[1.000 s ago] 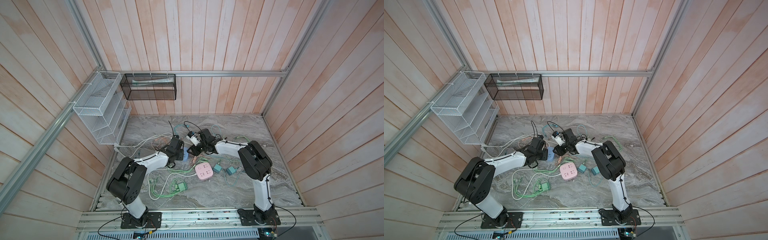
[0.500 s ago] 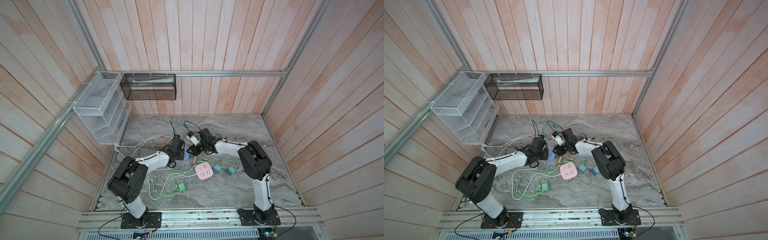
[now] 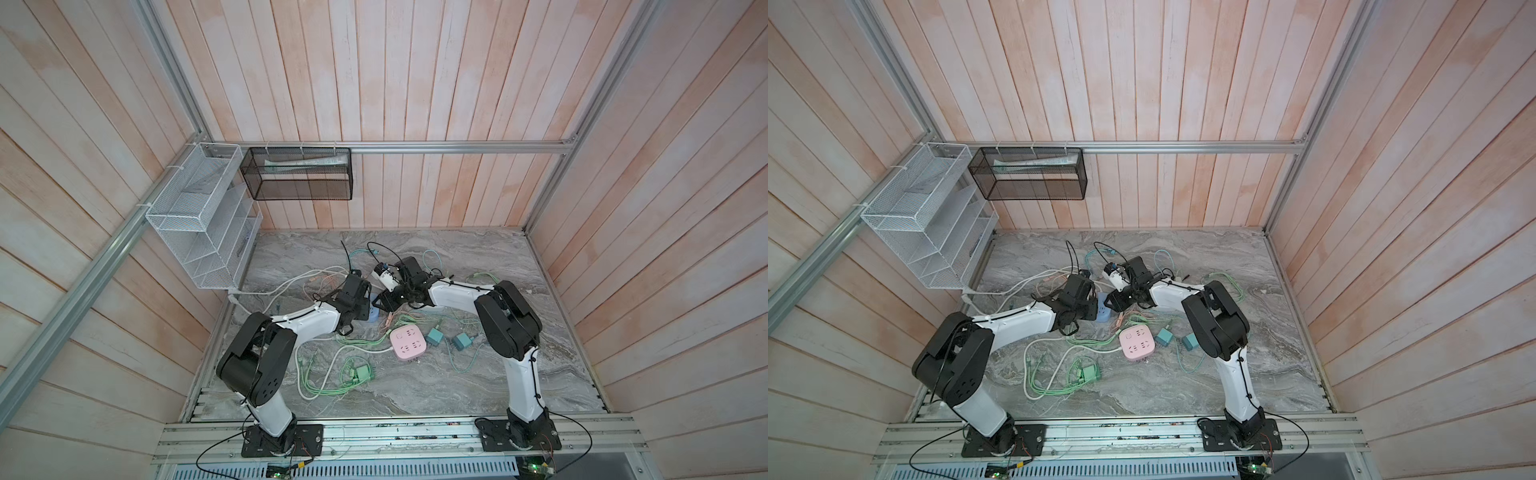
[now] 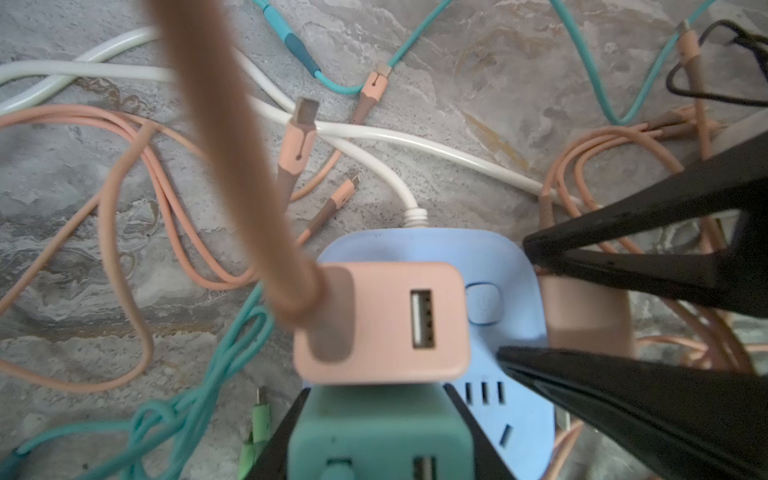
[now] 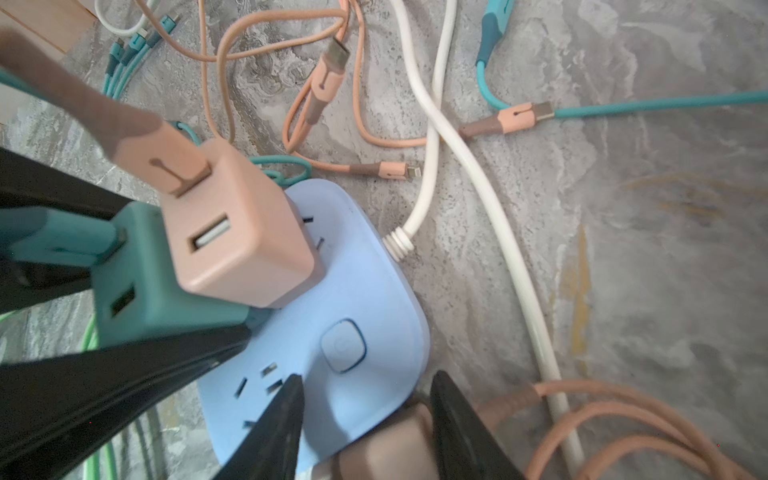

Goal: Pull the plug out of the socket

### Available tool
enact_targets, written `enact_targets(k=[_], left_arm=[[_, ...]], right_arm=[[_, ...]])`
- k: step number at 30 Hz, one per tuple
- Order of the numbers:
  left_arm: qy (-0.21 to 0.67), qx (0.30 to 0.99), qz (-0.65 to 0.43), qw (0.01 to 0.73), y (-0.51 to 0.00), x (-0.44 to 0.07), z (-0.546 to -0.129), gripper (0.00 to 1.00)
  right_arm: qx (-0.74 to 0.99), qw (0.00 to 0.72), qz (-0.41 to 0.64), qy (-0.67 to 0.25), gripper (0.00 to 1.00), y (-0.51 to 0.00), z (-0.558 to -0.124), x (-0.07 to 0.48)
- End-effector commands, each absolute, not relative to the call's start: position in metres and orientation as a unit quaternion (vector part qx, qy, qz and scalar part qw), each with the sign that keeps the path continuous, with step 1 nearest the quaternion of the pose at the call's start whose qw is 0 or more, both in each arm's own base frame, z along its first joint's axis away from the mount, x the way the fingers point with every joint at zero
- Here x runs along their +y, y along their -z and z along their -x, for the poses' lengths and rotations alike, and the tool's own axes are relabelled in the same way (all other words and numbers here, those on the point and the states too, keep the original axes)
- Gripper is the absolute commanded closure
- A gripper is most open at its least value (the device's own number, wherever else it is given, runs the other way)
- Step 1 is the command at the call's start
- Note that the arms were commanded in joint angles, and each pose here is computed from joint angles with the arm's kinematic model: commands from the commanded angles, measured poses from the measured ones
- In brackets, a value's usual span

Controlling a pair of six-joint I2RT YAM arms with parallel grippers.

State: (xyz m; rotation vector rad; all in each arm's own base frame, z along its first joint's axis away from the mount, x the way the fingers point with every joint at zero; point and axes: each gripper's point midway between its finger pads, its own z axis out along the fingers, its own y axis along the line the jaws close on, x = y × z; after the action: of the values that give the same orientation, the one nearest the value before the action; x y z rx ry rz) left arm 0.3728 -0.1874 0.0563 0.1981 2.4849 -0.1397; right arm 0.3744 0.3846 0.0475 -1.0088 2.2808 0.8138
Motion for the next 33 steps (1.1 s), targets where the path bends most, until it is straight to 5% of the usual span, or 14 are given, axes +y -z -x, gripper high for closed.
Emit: enact_targets(k=[1,33], left_arm=[[0.075,0.934,-0.084,0.340,-0.071,-0.202,-0.382,0.72],[0.076,0.916,-0.052,0.390,-0.101,-0.196,-0.391,0.81]], right_arm=[[0.856,0.215,0.368,-0.293,0.48,-0.023,-0.364,0.380],[0.885,0.152,0.386,-0.211,0.55,0.032,-0.339,0.358]])
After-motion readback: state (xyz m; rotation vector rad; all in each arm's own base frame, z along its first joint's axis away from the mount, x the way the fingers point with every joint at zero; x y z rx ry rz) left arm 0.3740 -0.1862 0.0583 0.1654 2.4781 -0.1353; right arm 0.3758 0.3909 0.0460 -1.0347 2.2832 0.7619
